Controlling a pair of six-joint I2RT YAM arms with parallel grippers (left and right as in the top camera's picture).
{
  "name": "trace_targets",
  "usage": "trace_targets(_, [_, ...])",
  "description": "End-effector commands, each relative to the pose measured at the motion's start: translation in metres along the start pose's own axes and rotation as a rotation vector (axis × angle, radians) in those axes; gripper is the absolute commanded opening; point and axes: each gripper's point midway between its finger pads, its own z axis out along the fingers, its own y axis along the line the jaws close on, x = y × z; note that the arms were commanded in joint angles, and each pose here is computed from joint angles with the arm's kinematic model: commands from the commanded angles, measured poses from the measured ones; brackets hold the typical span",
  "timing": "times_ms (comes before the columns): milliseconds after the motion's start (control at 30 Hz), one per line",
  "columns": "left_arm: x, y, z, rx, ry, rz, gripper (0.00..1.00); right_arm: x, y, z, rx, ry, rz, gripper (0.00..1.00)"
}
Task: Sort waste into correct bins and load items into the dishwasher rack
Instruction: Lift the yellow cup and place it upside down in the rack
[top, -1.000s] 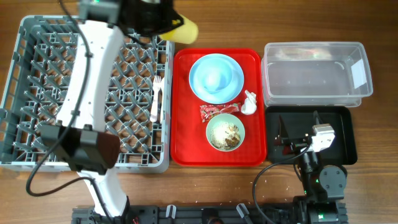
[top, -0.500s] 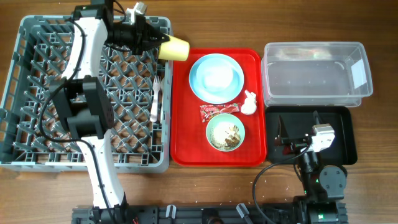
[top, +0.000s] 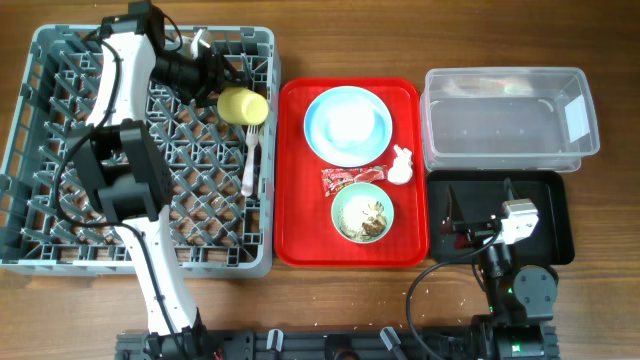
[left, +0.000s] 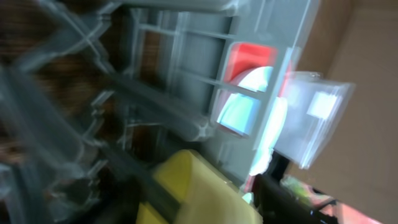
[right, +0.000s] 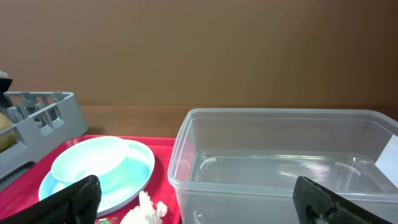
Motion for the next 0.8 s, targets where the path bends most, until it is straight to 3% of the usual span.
trace_targets(0, [-0.002, 0.003, -0.016, -0.045, -0.036, -0.006, 0.79, -0.002, 0.002, 0.000, -0.011, -0.009, 0.011, 1.00])
trace_targets(67, [-0.003, -0.017, -0.049, -0.037, -0.115, -0.016, 0.96, -0.002, 0.002, 0.000, -0.011, -0.009, 0.011, 1.00])
trace_targets(100, [-0.002, -0.026, -0.060, -0.035, -0.142, -0.006, 1.00, -0.002, 0.002, 0.000, -0.011, -0.009, 0.011, 1.00])
trace_targets(300, [0.027, -0.061, -0.123, -0.244, -0.300, 0.025, 1.00, -0.002, 0.002, 0.000, -0.011, -0.009, 0.011, 1.00])
trace_targets(533, [0.063, -0.081, -0.082, -0.437, -0.196, 0.102, 1.00, -0.002, 0.002, 0.000, -0.011, -0.009, 0.011, 1.00])
trace_targets(567, [0.069, -0.084, -0.070, -0.444, -0.159, 0.113, 0.36, -0.002, 0.002, 0.000, -0.011, -0.009, 0.011, 1.00])
trace_targets(600, [0.075, -0.084, -0.065, -0.457, -0.136, 0.116, 0.08, -0.002, 0.002, 0.000, -0.011, -0.009, 0.011, 1.00])
trace_targets(633, [0.081, -0.082, -0.057, -0.481, -0.110, 0.119, 0.04, -0.002, 0.002, 0.000, -0.011, -0.009, 0.011, 1.00])
trace_targets(767, [0.093, -0.058, -0.021, -0.536, -0.029, 0.119, 0.06, -0.002, 0.002, 0.000, -0.011, -0.009, 0.011, 1.00])
